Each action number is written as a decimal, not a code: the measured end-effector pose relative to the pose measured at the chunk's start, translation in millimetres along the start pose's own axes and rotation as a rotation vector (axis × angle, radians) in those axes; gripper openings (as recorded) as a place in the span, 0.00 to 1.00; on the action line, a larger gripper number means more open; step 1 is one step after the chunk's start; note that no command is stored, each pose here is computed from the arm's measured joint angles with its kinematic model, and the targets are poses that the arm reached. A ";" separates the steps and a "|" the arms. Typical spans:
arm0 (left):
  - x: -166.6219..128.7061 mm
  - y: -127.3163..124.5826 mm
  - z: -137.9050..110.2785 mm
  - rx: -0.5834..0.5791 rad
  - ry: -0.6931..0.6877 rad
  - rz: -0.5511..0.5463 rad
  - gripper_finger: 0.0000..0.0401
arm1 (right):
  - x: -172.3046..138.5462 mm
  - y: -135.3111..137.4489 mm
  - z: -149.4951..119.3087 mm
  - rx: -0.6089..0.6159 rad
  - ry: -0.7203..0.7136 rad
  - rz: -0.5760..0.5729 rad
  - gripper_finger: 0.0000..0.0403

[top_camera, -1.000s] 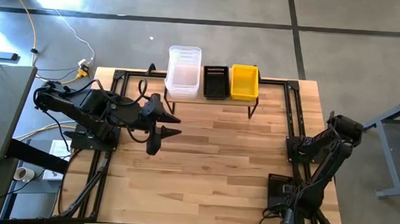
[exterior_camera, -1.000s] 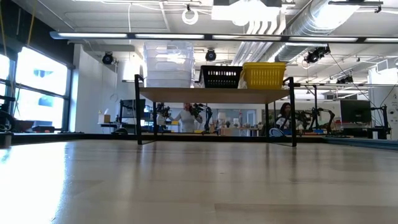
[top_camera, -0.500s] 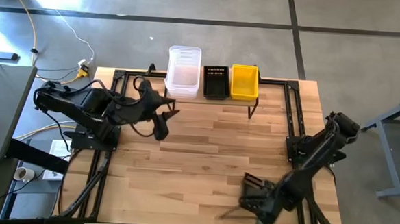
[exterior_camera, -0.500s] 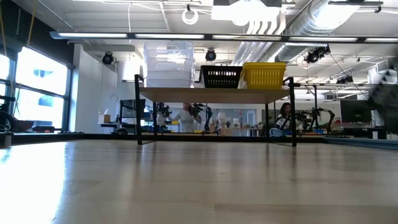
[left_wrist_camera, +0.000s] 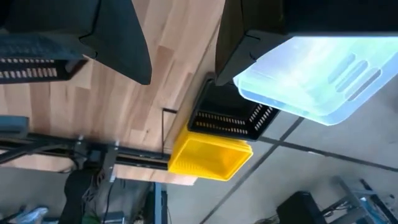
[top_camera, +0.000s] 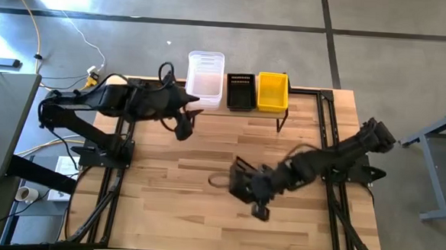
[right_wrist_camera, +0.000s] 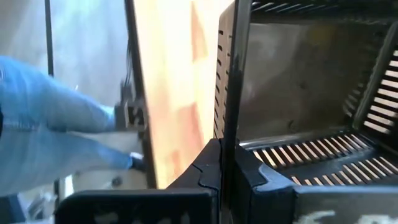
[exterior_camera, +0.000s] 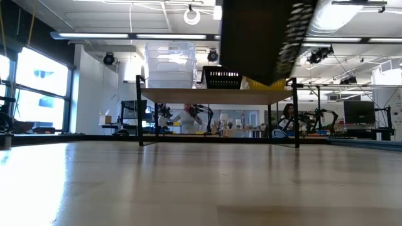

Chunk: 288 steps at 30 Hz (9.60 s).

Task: Stack baskets on shelf by color
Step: Stack the black bin on top of the black bin, then return to home position

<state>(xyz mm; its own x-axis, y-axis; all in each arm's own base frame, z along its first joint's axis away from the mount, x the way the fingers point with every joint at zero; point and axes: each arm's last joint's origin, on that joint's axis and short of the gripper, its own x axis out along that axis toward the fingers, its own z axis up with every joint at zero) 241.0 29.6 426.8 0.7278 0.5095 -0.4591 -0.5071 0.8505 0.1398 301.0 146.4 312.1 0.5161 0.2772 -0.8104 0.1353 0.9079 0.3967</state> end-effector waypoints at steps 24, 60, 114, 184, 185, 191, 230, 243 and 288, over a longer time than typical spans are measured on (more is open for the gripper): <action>13.6 30.5 -0.5 0.020 0.050 -0.035 0.42 | -109.5 -80.1 89.9 -0.233 -0.191 -0.378 0.00; 13.6 31.5 -0.8 -0.030 0.052 0.001 0.42 | -98.4 -195.8 129.3 -0.498 0.159 -0.642 0.00; 13.4 32.4 -2.9 -0.021 0.072 0.032 0.42 | -94.4 -207.8 148.9 -0.328 0.128 -0.638 0.21; 13.2 -4.2 -299.6 -0.242 -0.327 -0.482 0.42 | -238.5 -68.6 32.8 -0.131 -0.470 -0.520 0.21; 13.4 -4.1 -299.8 -0.248 -0.324 -0.477 0.42 | -246.6 -68.6 24.4 -0.133 -0.480 -0.529 0.21; 14.0 -3.0 -300.2 -0.255 -0.325 -0.433 0.42 | -265.8 -76.3 -27.3 -0.141 -0.550 -0.563 0.21; 14.0 -2.9 -300.0 -0.256 -0.326 -0.430 0.42 | -94.8 -182.2 -187.7 -0.324 -1.002 0.084 0.21; 13.9 -2.9 -299.7 -0.257 -0.327 -0.430 0.42 | -48.9 -191.7 -194.5 -0.302 -0.947 0.144 0.21; 13.9 -2.8 -299.8 -0.258 -0.327 -0.427 0.42 | -23.6 -196.6 -197.3 -0.267 -0.980 0.213 0.21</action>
<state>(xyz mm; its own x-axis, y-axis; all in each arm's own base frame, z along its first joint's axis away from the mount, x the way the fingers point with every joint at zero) 114.2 -4.9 157.0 0.9757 0.1778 -0.1279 -0.2039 0.9507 -0.2338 95.4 23.4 168.2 0.9849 0.1719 0.0185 -0.1700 0.9432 0.2855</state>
